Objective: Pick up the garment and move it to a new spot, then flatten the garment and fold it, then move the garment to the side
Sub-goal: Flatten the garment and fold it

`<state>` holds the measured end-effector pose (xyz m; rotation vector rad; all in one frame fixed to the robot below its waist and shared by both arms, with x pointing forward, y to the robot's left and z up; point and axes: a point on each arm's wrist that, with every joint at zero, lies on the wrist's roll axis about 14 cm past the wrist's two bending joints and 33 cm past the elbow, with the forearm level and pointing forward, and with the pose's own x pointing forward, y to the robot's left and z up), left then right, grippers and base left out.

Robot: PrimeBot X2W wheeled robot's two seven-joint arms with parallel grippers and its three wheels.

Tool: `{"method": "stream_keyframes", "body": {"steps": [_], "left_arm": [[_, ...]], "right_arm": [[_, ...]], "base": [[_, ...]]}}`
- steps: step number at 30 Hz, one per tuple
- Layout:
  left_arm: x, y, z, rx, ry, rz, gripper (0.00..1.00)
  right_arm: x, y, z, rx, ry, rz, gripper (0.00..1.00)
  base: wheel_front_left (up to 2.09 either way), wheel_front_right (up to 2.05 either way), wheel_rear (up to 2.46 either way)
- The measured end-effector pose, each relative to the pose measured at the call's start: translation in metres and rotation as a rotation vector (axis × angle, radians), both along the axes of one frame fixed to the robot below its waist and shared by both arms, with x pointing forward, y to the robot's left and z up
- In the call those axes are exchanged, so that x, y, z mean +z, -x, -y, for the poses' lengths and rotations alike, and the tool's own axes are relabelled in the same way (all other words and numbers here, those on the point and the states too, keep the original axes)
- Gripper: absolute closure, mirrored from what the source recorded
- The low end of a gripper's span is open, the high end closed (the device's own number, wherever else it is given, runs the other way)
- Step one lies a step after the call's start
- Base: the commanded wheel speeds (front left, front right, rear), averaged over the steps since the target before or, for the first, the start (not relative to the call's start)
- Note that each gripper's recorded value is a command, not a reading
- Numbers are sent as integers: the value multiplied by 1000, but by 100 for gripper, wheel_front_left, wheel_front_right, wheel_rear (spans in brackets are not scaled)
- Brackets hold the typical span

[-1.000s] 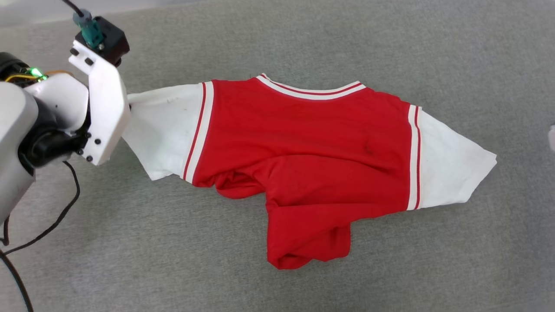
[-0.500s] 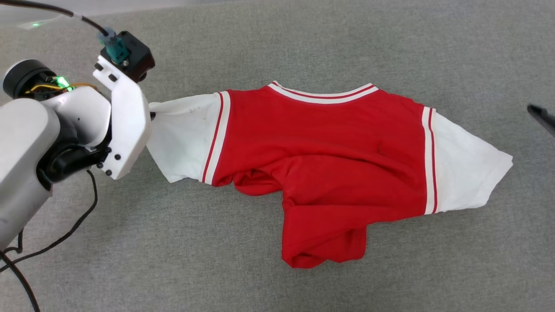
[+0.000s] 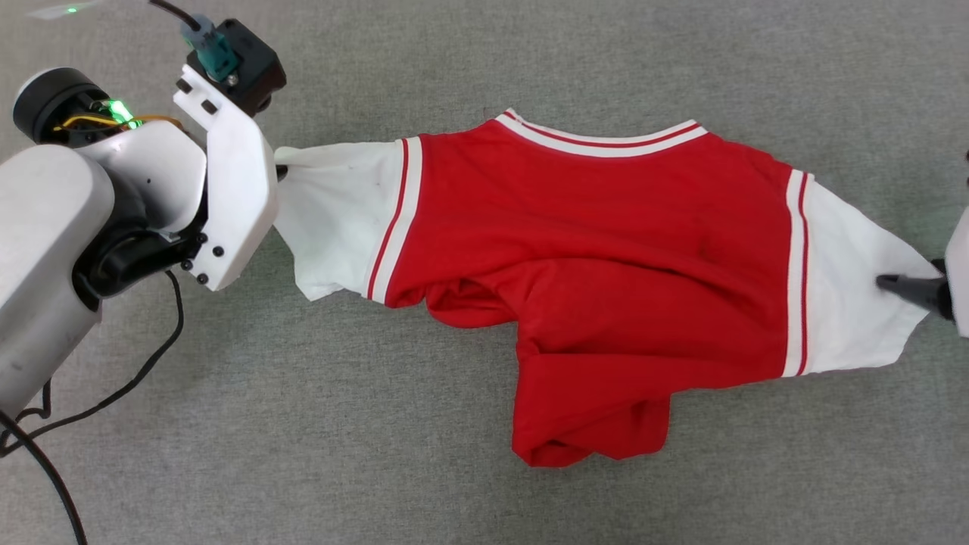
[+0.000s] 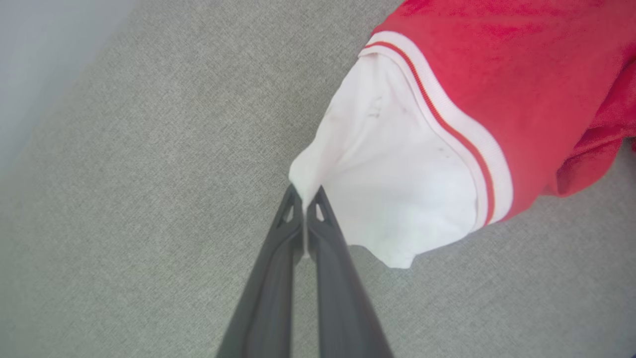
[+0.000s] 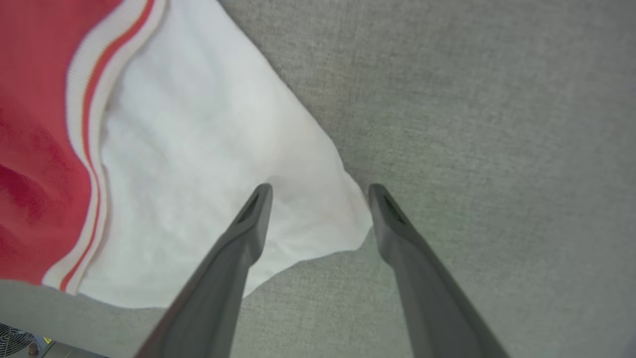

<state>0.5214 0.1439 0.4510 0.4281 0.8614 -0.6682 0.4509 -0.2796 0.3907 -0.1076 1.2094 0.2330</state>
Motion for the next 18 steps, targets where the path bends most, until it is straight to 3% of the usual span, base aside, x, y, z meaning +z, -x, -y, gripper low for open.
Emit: {"method": "stream_keyframes", "body": {"steps": [9,10,11,18], "left_arm": [[-18,-3,-7,16,-5,-28,100],[-18,-3,-7,17,-4,-29,100],[-18,-3,-7,17,-3,-27,100],[-3,-5,-2,18,29,26,100]], "right_arm": [[-38,9,-11,14,-26,-79,0],[-38,9,-11,12,-30,-77,5],[-38,8,-12,14,-30,-65,100],[-21,-2,-12,20,-34,55,100]], "base": [[0,0,0],[0,0,0],[0,0,0],[0,0,0]]}}
